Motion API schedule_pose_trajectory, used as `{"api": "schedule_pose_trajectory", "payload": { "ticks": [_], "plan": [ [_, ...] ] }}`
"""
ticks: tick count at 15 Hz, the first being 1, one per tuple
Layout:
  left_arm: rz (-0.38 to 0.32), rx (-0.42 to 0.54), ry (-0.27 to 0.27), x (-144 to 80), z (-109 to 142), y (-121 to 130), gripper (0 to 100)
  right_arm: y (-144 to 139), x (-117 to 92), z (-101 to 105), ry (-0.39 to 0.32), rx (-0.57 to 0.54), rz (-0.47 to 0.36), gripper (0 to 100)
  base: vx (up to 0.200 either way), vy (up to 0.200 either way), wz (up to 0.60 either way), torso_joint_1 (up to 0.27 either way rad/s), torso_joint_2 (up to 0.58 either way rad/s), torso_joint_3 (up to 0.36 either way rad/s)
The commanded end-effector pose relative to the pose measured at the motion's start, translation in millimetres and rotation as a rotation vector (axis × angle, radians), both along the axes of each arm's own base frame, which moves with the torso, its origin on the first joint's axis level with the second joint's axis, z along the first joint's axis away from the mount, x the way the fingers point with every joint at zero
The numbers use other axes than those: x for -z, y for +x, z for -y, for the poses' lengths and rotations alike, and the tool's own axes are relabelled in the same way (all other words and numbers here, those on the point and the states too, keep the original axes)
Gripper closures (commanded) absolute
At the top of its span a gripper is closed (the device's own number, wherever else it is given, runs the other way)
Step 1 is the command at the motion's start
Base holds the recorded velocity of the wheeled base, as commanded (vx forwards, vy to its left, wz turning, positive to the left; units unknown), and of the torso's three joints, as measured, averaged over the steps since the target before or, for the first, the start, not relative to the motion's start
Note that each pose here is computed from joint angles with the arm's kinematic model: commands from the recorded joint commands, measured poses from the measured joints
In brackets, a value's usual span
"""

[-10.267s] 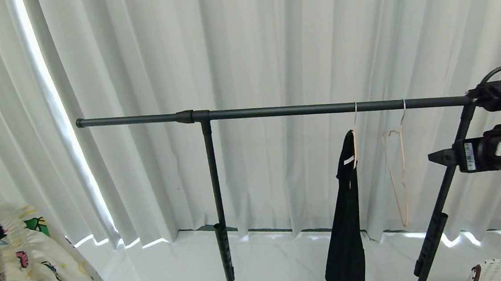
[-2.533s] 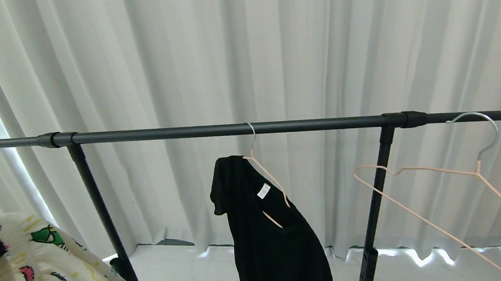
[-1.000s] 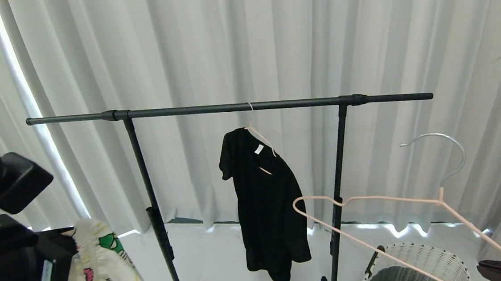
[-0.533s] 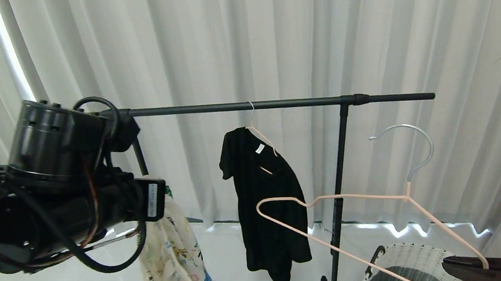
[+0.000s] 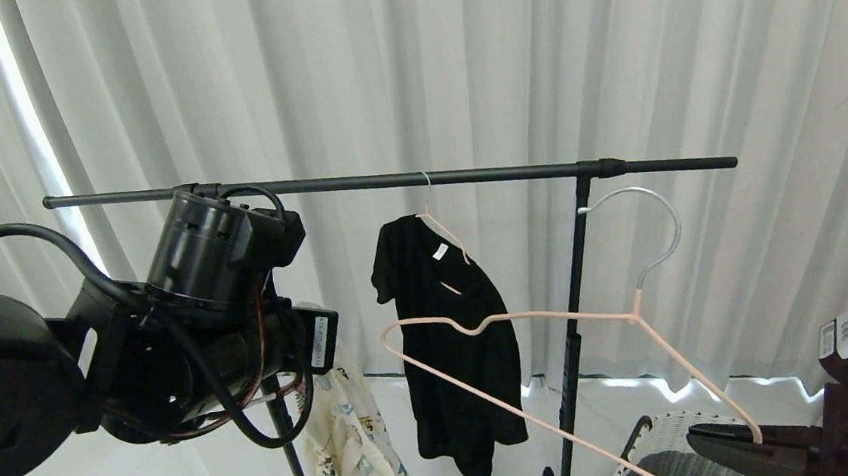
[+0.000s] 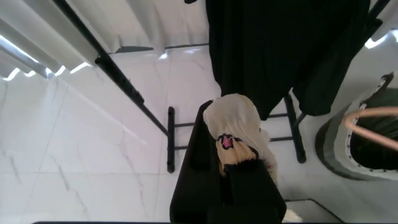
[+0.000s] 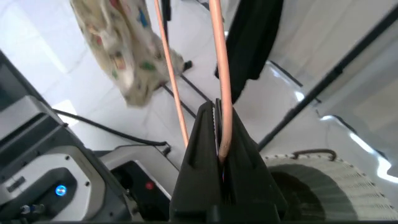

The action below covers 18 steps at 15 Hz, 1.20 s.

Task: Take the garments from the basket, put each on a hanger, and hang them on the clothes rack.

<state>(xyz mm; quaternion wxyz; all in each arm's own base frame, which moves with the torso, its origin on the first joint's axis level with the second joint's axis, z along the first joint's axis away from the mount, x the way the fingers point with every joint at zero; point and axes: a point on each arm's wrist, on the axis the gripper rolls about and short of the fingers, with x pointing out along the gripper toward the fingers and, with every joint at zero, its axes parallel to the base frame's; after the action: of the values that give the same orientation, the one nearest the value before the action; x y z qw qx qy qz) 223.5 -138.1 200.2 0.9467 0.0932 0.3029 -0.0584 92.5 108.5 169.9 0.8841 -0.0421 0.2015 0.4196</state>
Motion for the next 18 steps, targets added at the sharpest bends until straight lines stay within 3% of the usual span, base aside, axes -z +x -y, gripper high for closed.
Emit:
{"api": "schedule_pose_trajectory", "payload": {
  "ticks": [1, 4, 9, 10, 11, 13, 18],
  "plan": [
    [-0.012, -0.003, 0.008, 6.6, 4.1, 5.7, 100, 1.7, 3.4, -8.3, -0.005, -0.024, -0.017, 100, 0.0, 0.0, 0.0, 0.0, 0.0, 0.0],
    [0.044, -0.035, 0.001, 10.4, 10.9, 17.4, 100, -2.2, 6.2, -12.2, -0.009, -0.057, -0.03, 100, 0.0, 0.0, 0.0, 0.0, 0.0, 0.0],
    [0.062, -0.064, -0.003, 10.6, 8.0, 23.0, 100, -4.1, 8.7, -14.8, -0.016, -0.074, -0.042, 100, 0.0, 0.0, 0.0, 0.0, 0.0, 0.0],
    [0.071, -0.073, -0.022, 8.0, 8.6, 23.9, 100, -2.7, 10.5, -16.7, -0.024, -0.074, -0.049, 100, 0.0, 0.0, 0.0, 0.0, 0.0, 0.0],
    [0.087, -0.085, -0.077, 1.9, 13.4, 23.9, 100, 0.3, 12.0, -20.8, -0.02, -0.069, -0.058, 100, 0.0, 0.0, 0.0, 0.0, 0.0, 0.0],
    [0.102, -0.09, -0.153, -5.4, 22.4, 21.2, 100, 8.2, 15.1, -33.8, 0.032, -0.047, -0.096, 100, 0.0, 0.0, 0.0, 0.0, 0.0, 0.0],
    [0.109, -0.088, -0.161, -8.0, 23.2, 20.1, 100, 23.9, 20.4, -55.0, 0.069, -0.002, -0.1, 100, 0.0, 0.0, 0.0, 0.0, 0.0, 0.0]
  ]
}}
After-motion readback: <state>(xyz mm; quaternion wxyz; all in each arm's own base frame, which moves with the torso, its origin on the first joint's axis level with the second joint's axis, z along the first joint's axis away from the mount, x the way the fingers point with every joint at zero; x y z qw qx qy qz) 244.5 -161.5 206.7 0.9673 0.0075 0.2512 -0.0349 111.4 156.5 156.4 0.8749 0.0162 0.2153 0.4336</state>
